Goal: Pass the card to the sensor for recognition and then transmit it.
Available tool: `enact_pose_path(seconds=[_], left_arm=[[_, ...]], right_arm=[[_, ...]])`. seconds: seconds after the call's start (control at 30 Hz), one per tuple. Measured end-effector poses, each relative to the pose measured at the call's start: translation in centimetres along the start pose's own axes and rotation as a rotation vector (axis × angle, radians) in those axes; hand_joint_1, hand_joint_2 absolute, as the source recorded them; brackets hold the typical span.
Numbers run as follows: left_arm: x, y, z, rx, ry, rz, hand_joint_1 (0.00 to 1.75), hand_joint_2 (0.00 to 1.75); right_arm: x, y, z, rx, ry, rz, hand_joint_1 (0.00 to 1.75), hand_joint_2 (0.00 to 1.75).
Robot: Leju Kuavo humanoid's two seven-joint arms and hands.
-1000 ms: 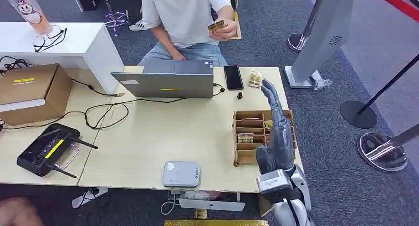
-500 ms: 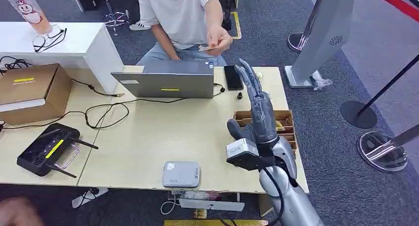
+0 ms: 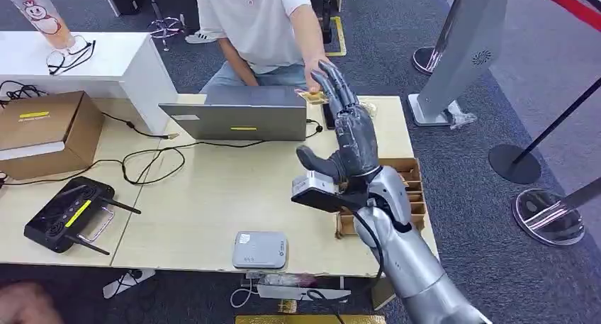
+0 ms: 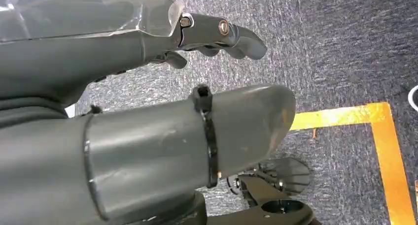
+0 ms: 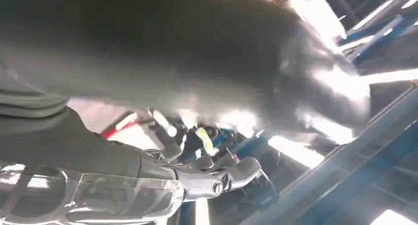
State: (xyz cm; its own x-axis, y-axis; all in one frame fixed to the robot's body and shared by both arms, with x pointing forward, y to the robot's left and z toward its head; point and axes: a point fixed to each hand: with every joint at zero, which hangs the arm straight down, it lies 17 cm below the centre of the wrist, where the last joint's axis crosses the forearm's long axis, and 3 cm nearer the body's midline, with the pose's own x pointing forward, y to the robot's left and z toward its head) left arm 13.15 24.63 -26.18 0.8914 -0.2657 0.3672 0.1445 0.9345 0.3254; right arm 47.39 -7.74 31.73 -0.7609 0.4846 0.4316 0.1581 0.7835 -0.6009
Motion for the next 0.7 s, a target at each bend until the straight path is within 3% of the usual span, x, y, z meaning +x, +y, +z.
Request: enact_pose_path(seconds=[0.33,0.7], left_arm=[[-0.3,-0.1,0.0,-0.01,0.019,-0.001,0.0,0.0],[-0.1,0.3,-0.3,-0.018,0.032,-0.014,0.0,0.0]], right_arm=[[-1.9,0.6,-1.3,0.001,-0.017,0.275,0.0,1.75],[-4.6,1.6,-0.2,0.063,-0.014,0.578,0.0,1.75]])
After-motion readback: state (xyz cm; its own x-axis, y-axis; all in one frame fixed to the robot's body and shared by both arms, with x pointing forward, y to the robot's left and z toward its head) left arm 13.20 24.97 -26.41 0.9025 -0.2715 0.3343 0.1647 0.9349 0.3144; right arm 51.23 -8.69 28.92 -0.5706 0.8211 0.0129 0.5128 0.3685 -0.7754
